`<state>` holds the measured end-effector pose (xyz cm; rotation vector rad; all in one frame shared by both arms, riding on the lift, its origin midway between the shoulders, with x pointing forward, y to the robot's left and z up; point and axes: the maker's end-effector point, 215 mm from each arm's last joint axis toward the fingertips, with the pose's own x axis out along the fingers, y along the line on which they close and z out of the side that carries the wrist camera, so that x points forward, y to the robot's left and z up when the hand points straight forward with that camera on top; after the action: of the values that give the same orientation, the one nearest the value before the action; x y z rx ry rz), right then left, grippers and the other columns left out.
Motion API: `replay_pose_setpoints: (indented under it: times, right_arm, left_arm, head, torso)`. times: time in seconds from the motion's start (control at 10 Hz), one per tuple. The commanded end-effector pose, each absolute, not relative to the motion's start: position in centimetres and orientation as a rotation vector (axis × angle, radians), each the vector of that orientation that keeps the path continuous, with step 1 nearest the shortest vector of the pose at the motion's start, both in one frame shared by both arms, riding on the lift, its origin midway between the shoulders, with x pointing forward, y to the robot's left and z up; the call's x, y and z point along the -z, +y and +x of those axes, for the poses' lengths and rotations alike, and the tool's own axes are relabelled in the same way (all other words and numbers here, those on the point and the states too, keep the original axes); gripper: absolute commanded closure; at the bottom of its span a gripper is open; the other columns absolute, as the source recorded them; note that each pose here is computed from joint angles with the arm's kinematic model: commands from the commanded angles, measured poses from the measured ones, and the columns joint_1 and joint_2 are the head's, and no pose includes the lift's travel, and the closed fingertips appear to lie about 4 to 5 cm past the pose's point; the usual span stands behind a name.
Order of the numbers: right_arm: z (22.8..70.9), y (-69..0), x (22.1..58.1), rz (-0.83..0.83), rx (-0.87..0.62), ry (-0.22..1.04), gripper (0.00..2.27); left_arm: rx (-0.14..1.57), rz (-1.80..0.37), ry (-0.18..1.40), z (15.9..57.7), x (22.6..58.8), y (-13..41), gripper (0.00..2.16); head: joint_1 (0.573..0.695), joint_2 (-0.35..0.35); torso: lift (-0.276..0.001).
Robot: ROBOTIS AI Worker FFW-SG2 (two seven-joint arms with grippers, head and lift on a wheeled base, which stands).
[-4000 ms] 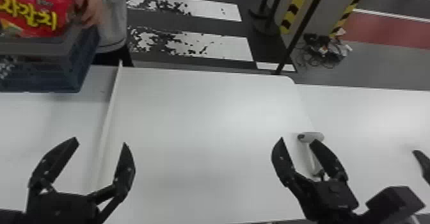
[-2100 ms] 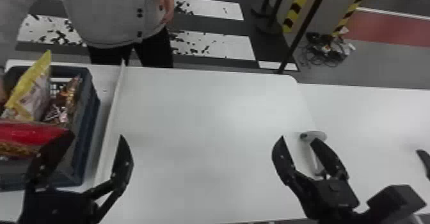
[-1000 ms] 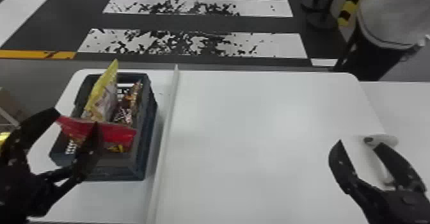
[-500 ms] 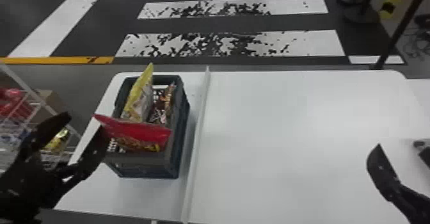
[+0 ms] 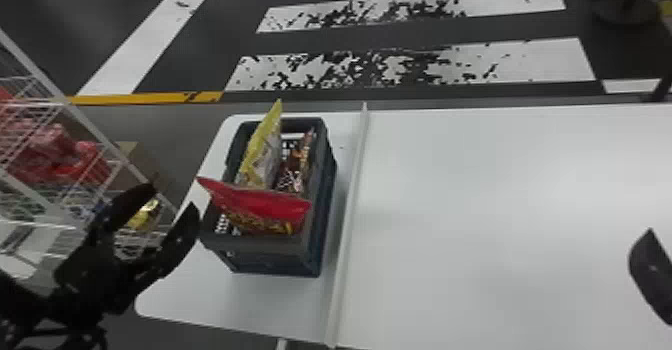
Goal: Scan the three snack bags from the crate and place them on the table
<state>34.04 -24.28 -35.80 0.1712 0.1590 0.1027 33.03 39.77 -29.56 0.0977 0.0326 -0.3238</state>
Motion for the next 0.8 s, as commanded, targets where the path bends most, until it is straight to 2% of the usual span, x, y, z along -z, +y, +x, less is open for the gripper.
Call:
replay_pose_setpoints:
  times: [0.0, 0.3, 0.5, 0.7]
  right_arm:
    - [34.3, -23.6, 36.3, 0.169, -0.115, 0.176, 0.09]
    - [34.0, -22.8, 37.0, 0.154, -0.126, 0.201, 0.09]
    - [33.8, -22.1, 37.8, 0.143, -0.131, 0.221, 0.09]
    - [33.6, -21.3, 38.7, 0.126, -0.138, 0.248, 0.09]
  left_arm:
    - [0.341, 0.068, 0.092, 33.0, 30.5, 40.9, 0.21]
    - [0.378, -0.007, 0.162, 34.6, 32.5, 43.4, 0.21]
    - [0.414, 0.023, 0.162, 35.9, 32.1, 43.0, 0.21]
    - [0.485, -0.036, 0.191, 37.3, 32.7, 41.7, 0.21]
  head:
    - [0.695, 0.263]
    - [0.695, 0.305]
    - [0.695, 0.335]
    - [0.695, 0.329]
  torso:
    - [-0.062]
    - [-0.062]
    - [-0.062]
    - [-0.062]
